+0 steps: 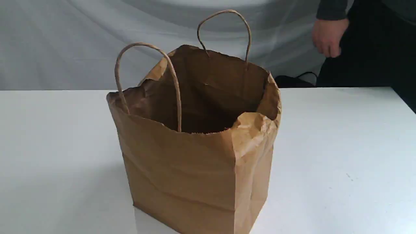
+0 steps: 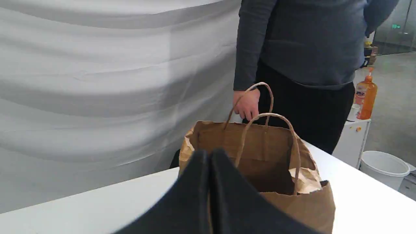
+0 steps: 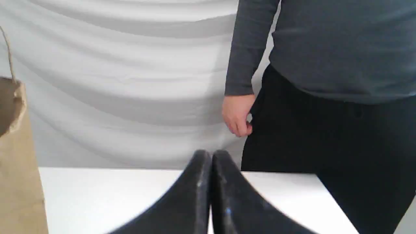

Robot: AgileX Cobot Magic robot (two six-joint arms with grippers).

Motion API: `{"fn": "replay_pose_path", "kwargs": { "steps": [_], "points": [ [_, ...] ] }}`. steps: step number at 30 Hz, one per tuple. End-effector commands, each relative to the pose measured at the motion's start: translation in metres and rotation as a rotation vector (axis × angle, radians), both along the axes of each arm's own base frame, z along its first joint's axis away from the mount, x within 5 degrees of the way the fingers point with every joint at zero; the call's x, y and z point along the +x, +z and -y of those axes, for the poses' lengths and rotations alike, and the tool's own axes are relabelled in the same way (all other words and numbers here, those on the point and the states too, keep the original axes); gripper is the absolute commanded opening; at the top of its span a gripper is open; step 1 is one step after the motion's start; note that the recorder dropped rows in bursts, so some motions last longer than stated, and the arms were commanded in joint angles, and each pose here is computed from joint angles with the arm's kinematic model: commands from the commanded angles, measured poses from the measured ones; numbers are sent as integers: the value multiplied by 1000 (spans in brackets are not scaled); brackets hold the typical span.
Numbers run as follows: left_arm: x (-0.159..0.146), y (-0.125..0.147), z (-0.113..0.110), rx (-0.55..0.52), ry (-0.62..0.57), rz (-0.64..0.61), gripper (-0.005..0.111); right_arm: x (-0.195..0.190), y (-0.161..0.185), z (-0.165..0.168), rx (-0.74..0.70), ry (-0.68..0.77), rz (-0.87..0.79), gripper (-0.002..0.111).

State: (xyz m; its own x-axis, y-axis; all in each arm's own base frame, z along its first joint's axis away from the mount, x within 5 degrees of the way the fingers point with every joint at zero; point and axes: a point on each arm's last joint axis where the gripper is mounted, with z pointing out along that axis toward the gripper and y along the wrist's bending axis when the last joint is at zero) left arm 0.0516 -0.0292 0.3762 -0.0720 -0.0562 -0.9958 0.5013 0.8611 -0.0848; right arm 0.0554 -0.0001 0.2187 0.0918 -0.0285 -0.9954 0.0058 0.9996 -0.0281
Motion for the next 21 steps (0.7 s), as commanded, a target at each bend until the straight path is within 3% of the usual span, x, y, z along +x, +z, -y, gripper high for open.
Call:
{"fn": "replay_pose_path", "kwargs": {
  "steps": [1, 21],
  "points": [
    [0, -1, 0, -15, 0, -1, 0, 1, -5, 0, -26, -9, -5, 0],
    [0, -1, 0, -12, 0, 1, 0, 1, -13, 1, -10, -17, -87, 0]
  ]
}}
